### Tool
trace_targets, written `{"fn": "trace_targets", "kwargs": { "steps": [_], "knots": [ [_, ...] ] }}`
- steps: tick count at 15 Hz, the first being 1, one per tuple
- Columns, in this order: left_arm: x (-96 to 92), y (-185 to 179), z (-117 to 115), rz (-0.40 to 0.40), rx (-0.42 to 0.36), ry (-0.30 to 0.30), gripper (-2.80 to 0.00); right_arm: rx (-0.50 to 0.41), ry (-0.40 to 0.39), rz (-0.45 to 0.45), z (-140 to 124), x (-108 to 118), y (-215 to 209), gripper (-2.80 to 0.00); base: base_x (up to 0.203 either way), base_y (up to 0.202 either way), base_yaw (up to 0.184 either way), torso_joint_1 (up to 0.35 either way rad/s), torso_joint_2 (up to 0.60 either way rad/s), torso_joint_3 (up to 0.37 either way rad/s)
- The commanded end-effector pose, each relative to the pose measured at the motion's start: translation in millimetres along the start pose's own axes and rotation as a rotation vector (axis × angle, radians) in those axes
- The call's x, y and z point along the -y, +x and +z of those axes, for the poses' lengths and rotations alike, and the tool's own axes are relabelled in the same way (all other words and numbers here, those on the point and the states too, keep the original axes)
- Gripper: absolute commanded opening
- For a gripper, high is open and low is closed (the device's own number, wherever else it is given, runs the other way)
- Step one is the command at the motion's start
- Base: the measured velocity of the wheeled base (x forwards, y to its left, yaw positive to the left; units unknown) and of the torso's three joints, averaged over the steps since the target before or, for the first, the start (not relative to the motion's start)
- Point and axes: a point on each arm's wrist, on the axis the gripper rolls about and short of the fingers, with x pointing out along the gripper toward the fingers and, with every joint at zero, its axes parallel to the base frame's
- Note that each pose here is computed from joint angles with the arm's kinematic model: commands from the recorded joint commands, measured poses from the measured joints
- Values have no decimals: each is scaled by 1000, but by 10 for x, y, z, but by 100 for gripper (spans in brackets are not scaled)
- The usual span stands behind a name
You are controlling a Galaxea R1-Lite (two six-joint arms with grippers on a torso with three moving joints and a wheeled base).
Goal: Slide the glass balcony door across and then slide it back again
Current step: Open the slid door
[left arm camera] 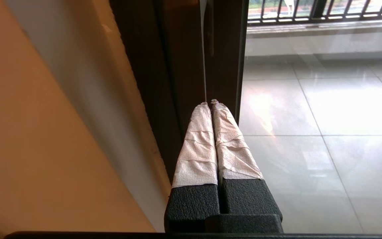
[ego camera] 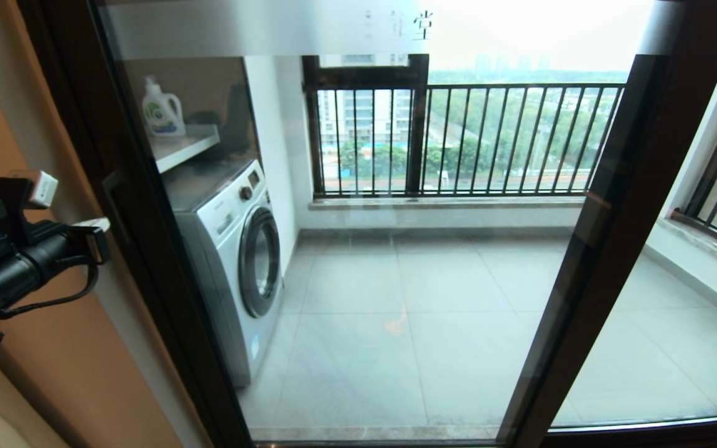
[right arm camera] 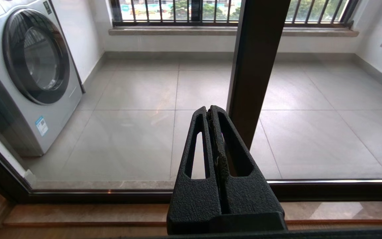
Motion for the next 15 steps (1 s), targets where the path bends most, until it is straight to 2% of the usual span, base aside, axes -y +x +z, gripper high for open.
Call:
{"fn": "trace_targets", "kwargs": {
  "steps": [1, 7, 10, 15],
  "knots": [
    [-54, -148, 104, 17, 35, 7, -280, -1, -1, 2, 0, 0, 0, -280, 0, 0, 0, 0, 0, 0],
    [-187, -27, 160, 42, 61, 13, -280, -1, -1, 2, 0, 0, 0, -280, 0, 0, 0, 0, 0, 0],
    [-239, 118, 57, 51, 35, 10, -280, -1, -1, 2, 0, 0, 0, -280, 0, 0, 0, 0, 0, 0],
    [-288, 333, 9, 49, 36, 8, -280, 0, -1, 2, 1, 0, 0, -280, 0, 0, 0, 0, 0, 0]
  ]
}}
